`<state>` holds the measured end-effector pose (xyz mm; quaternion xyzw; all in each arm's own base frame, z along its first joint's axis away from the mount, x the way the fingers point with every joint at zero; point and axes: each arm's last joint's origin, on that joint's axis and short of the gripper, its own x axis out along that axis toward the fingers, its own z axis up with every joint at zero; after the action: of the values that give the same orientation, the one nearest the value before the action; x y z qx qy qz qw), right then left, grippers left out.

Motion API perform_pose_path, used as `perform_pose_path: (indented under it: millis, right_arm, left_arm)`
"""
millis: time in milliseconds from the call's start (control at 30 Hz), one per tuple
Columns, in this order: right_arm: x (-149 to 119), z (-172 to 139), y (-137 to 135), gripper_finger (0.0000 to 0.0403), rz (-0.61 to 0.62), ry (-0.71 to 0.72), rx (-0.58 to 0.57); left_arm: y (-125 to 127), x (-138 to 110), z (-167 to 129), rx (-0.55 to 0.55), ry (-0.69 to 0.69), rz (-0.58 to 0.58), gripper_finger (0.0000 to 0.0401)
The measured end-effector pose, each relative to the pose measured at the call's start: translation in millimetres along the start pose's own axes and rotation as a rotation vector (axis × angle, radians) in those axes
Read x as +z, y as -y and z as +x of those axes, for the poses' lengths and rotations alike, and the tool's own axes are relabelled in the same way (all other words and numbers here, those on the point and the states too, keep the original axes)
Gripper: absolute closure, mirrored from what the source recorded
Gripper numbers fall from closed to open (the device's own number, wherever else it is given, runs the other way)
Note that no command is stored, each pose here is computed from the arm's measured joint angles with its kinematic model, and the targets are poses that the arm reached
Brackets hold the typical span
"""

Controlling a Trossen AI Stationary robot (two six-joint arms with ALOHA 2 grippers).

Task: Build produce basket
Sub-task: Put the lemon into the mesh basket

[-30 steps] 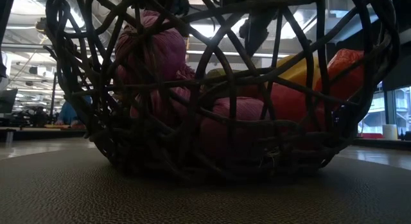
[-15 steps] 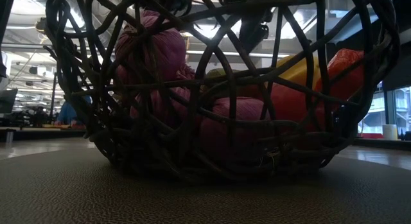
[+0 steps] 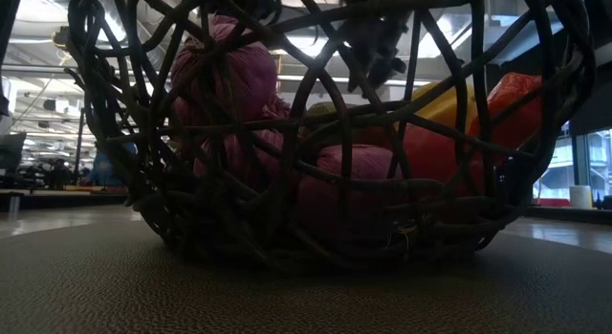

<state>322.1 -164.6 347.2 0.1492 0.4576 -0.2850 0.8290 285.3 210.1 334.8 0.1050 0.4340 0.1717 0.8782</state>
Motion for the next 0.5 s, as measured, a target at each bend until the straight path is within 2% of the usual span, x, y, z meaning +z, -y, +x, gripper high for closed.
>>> perform_pose_path:
  millis: [233,400,500]
  right_arm:
    - [14,3,38,0.0144,0.072,0.097,-0.049]
    - [18,3,54,0.0144,0.049,0.138,-0.076]
    - [18,3,59,0.0144,0.015,0.133,-0.087]
  left_arm:
    - [-4,-4,18,-0.112,0.033,-0.014,0.0317]
    - [-3,-11,43,-0.098,-0.054,0.008,0.0317]
    - [-3,-12,48,-0.102,-0.056,0.035,0.0317]
